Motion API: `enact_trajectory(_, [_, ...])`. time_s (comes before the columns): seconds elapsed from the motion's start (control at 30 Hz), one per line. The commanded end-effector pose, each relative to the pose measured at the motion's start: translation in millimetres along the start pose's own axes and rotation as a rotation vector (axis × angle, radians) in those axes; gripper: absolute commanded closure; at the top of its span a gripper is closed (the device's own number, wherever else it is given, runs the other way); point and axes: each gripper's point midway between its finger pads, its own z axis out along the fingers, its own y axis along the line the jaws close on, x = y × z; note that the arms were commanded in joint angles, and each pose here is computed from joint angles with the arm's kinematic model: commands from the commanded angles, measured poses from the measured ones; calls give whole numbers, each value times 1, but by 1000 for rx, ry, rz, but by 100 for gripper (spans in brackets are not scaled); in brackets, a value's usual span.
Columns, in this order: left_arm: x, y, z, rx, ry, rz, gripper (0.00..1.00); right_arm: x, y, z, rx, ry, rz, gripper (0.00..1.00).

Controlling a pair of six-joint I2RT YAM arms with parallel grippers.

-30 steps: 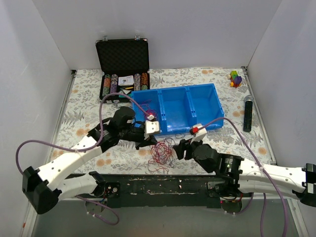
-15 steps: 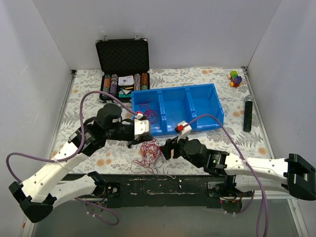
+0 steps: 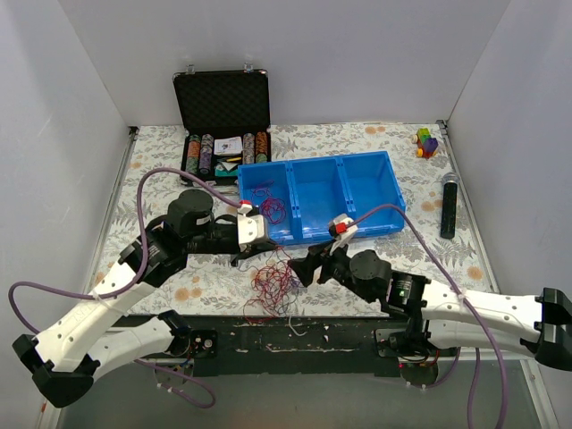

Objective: Untangle the cables

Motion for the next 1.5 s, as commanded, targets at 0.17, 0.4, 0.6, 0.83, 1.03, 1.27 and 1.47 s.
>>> enact_trajectory(0.17, [-47,34,-17,-152,-63,152,100,26,22,11,-116,75,35,18])
enact_trajectory(0.4, [-138,75,-66,-437,-264,401,100,22,18,4,-127,32,32,17])
enact_trajectory(0.6, [-170,65,-82,-411,-325,415,100,11,27,9,-134,23,20,17])
enact_trajectory(0.83, [-183,54,-92,-375,-344,400,100,-9,37,23,-127,-6,-34,17])
enact_trajectory(1.03, [-199,51,-101,-369,-368,411,100,-15,32,41,-54,-14,-78,18])
enact_trajectory(1.27, [-214,43,-108,-339,-401,408,99,2,35,60,-44,26,-104,28])
enact_trajectory(1.47, [-225,42,-116,-352,-426,406,100,30,18,59,10,72,-96,82])
